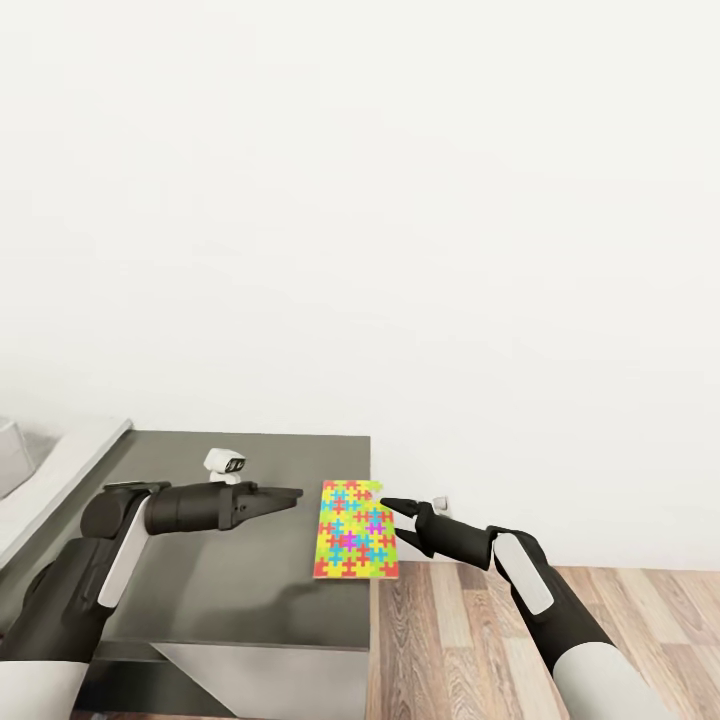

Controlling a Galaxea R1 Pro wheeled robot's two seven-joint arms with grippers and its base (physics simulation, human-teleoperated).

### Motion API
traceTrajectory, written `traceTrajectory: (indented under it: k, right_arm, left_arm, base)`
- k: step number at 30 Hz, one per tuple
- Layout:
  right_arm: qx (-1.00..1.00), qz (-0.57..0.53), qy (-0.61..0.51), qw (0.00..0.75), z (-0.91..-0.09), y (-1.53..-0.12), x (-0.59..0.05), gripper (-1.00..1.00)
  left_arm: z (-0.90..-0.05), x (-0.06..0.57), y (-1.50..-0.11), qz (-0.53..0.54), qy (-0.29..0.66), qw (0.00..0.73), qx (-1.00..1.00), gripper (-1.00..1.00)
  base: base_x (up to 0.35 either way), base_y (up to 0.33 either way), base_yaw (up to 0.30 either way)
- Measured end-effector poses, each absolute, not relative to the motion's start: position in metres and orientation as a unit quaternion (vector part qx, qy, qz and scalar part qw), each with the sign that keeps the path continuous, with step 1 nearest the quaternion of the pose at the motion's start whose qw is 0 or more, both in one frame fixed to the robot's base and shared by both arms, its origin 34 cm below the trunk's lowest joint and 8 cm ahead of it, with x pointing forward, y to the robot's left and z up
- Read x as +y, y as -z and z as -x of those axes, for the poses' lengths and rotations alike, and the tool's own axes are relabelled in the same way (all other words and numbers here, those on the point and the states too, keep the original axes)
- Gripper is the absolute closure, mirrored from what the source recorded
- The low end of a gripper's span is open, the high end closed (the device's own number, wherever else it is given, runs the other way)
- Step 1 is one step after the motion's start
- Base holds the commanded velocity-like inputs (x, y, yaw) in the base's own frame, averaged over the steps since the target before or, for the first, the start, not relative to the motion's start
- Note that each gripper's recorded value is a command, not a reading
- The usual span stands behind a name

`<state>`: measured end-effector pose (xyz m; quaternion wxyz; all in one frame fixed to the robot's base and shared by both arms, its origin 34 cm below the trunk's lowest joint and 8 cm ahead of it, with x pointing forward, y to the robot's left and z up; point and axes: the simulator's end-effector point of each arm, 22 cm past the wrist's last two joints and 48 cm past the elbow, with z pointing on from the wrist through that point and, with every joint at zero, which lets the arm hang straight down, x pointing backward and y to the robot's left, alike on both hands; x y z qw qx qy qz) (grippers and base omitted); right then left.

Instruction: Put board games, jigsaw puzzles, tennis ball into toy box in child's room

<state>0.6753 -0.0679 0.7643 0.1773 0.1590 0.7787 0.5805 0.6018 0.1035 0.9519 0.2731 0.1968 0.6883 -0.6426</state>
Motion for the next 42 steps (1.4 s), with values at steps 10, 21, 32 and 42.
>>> traceTrajectory:
  k: [10, 21, 32, 42]
  right_arm:
    - [0.779, -0.159, -0.581, 0.177, -0.675, -0.764, -0.068, -1.00]
    - [0.779, -0.159, -0.581, 0.177, -0.675, -0.765, -0.067, 1.00]
    - [0.779, -0.158, -0.580, 0.177, -0.675, -0.764, -0.068, 1.00]
    - [0.778, -0.159, -0.581, 0.177, -0.676, -0.781, -0.068, 1.00]
  left_arm:
    - [-0.602, 0.103, -0.952, -0.197, 0.642, 0.273, 0.688, -1.00]
    - [-0.602, 0.103, -0.952, -0.197, 0.643, 0.273, 0.688, -1.00]
    - [-0.605, 0.115, -0.954, -0.181, 0.645, 0.284, 0.686, -1.00]
    - [-0.601, 0.117, -0.982, -0.184, 0.665, 0.284, 0.666, -1.00]
  base:
    - [0.000, 0.004, 0.000]
    - [0.000, 0.000, 0.000]
    - [0.000, 0.000, 0.000]
    - [0.000, 0.000, 0.000]
